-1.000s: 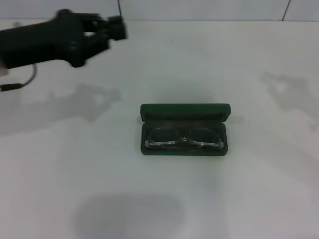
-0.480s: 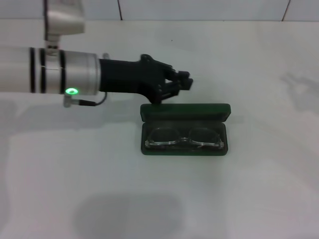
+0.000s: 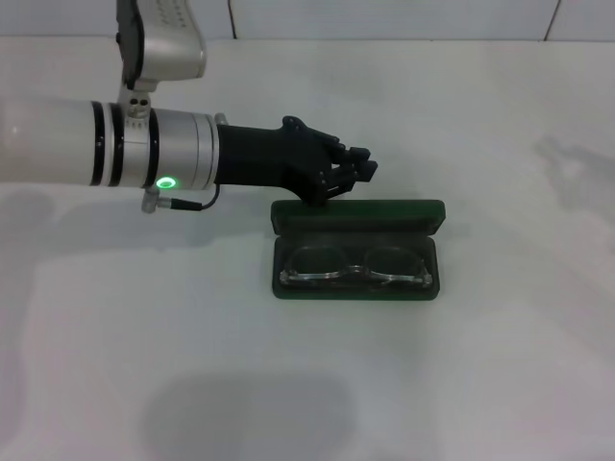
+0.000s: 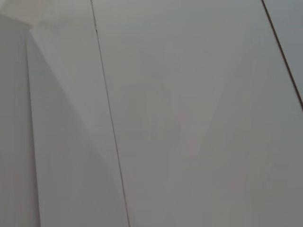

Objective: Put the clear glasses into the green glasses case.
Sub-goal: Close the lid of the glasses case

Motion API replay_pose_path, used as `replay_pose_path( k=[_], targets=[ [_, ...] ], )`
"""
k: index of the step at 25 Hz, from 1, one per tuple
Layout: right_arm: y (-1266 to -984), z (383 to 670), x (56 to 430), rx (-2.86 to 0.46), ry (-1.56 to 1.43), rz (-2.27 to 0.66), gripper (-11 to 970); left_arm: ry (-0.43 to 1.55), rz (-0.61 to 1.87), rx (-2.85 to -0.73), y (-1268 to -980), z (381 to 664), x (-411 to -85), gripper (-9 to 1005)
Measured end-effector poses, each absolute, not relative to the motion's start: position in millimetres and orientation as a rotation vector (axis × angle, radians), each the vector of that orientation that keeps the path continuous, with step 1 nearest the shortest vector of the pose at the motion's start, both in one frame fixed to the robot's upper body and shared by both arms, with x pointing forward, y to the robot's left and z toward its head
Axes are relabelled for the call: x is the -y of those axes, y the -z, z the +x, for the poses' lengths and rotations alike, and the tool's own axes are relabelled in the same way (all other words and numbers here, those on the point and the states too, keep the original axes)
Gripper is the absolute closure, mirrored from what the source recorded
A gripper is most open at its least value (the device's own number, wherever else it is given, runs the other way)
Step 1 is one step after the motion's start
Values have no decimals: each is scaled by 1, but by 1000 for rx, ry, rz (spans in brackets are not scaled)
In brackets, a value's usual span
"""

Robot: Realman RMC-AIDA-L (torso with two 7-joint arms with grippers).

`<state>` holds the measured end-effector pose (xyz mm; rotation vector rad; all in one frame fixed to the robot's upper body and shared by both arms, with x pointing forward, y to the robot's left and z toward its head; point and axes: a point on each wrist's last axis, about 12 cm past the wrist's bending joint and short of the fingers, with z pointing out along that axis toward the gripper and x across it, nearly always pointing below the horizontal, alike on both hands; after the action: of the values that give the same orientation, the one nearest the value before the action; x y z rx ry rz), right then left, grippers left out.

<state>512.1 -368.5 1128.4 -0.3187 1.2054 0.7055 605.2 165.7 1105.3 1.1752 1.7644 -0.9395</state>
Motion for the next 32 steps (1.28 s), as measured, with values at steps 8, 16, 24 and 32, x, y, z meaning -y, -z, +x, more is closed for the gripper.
replay_pose_path(
  k=[8,16,24,32],
  targets=[
    [-1128,521,361,-1227,-708,-334,841,931,1150,-1799,-1097,604,-167,840],
    [-1125,524,359,-1239,-717,-330,841,944,1153,-1807,-1093,600,-167,840],
    [-1123,523,358,-1244,-722,-321,841,946,1165,-1805,-1091,599,-166,839],
    [-1122,522,358,-1246,-722,-317,840,954,1205,-1820,-1087,594,-164,840]
  ],
)
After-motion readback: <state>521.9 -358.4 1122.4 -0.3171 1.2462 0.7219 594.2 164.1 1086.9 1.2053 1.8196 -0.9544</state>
